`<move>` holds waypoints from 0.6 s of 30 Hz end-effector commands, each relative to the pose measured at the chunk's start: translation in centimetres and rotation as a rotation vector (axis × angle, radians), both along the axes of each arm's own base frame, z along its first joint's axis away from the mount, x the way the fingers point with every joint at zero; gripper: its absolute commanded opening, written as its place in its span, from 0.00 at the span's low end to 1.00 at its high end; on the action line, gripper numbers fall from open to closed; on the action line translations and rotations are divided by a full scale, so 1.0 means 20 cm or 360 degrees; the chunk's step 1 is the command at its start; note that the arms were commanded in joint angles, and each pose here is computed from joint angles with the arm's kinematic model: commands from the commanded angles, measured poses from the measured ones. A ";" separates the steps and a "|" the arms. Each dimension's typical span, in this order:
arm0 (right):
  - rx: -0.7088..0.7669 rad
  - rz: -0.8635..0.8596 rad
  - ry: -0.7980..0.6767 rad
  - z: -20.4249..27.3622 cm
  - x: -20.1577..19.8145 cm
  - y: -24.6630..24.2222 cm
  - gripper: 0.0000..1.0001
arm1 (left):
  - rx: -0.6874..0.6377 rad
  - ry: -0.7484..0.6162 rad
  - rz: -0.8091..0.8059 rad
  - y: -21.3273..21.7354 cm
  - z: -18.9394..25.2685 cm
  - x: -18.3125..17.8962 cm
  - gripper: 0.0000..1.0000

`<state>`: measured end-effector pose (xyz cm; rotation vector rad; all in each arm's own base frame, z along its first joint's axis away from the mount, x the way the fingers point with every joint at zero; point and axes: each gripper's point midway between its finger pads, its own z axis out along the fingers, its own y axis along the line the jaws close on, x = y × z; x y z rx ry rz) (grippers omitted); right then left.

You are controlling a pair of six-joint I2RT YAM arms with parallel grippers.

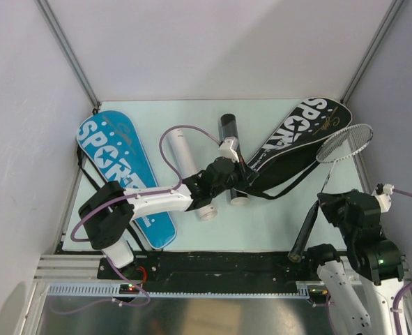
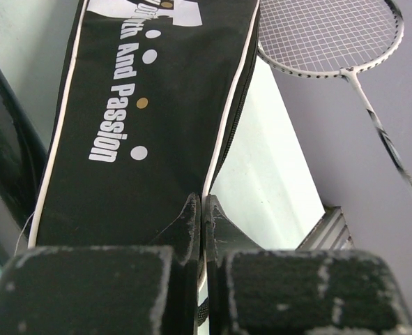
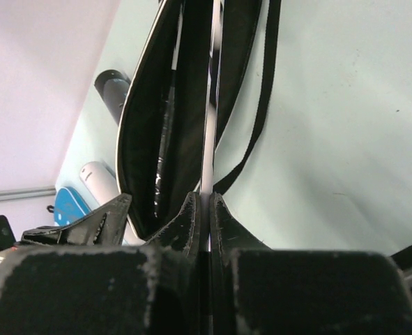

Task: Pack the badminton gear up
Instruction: Place the racket in the racket bag.

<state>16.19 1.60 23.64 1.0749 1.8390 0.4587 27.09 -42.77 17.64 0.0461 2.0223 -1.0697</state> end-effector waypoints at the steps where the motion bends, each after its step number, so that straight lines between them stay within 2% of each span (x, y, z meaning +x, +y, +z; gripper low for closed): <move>1: 0.0148 -0.0032 -0.0291 0.12 0.09 0.03 0.00 | -0.0277 -0.0038 -0.0049 -0.05 0.30 -0.02 0.00; 7: 0.0236 0.0053 -0.0361 0.07 0.16 0.10 0.00 | -0.0352 0.0031 -0.0133 -0.08 0.32 -0.10 0.00; 15: 0.0482 0.0141 -0.0498 0.08 0.19 0.21 0.00 | -0.0471 0.0082 -0.0217 -0.10 0.37 -0.17 0.00; 18: 0.0459 0.0179 -0.0562 0.10 0.19 0.21 0.00 | -0.0479 0.0065 -0.0227 -0.10 0.38 -0.17 0.00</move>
